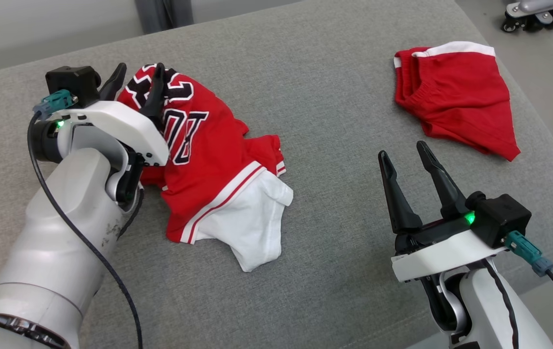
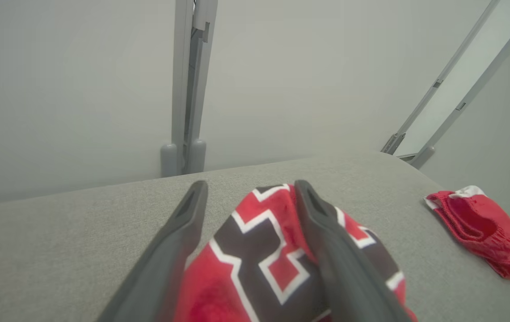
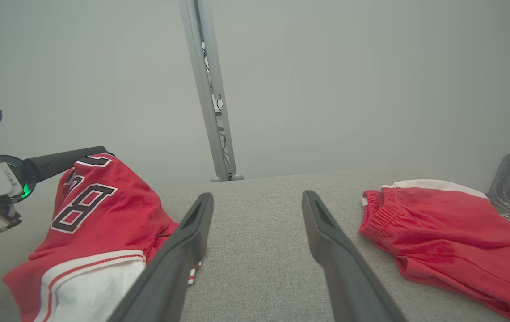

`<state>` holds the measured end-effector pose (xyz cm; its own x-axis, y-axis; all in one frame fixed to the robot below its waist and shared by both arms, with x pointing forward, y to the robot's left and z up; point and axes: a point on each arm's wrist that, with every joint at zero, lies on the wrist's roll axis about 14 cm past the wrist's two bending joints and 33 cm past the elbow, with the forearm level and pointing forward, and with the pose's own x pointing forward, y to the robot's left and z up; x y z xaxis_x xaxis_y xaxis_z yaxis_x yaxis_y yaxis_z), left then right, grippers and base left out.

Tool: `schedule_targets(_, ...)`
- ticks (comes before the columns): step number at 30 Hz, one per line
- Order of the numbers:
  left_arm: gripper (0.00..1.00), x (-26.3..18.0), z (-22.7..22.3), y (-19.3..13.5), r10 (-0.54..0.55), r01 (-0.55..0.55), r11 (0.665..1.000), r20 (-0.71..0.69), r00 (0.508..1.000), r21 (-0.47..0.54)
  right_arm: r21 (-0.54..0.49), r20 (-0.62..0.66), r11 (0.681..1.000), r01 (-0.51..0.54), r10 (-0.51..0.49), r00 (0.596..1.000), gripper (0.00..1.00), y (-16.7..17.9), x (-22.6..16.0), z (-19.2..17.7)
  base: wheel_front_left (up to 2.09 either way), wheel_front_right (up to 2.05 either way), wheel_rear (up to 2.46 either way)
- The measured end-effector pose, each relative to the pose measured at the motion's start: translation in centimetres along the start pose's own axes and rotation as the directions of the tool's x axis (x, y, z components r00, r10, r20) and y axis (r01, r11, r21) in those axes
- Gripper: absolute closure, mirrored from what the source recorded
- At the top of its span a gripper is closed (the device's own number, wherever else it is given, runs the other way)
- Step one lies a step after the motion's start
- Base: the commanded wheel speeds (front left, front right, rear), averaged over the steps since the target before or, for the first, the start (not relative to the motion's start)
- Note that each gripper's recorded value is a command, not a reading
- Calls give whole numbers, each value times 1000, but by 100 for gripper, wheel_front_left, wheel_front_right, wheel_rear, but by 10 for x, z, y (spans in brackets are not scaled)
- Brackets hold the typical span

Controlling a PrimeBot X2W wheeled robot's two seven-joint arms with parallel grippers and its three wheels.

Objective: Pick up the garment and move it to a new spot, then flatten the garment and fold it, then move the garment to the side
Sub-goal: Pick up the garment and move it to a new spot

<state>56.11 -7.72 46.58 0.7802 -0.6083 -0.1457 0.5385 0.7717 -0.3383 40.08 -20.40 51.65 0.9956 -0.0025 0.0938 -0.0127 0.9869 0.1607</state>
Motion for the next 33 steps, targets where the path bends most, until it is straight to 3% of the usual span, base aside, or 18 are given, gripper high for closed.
schedule_targets(9,0,-13,61,-10,-16,18,1000,174,985,-12,-2,17,999,-34,34,999,0,11,3,5,0,0,0)
schedule_targets(16,0,-61,104,-8,16,-20,1000,349,937,9,-16,46,998,-63,64,997,0,22,0,14,0,0,0)
schedule_targets(22,0,-123,98,9,110,-130,991,419,901,19,-27,63,995,-96,98,993,0,31,-6,20,0,0,0)
schedule_targets(33,0,-232,35,46,324,-339,940,380,866,-29,-1,41,988,-157,157,987,0,52,-20,11,0,0,0)
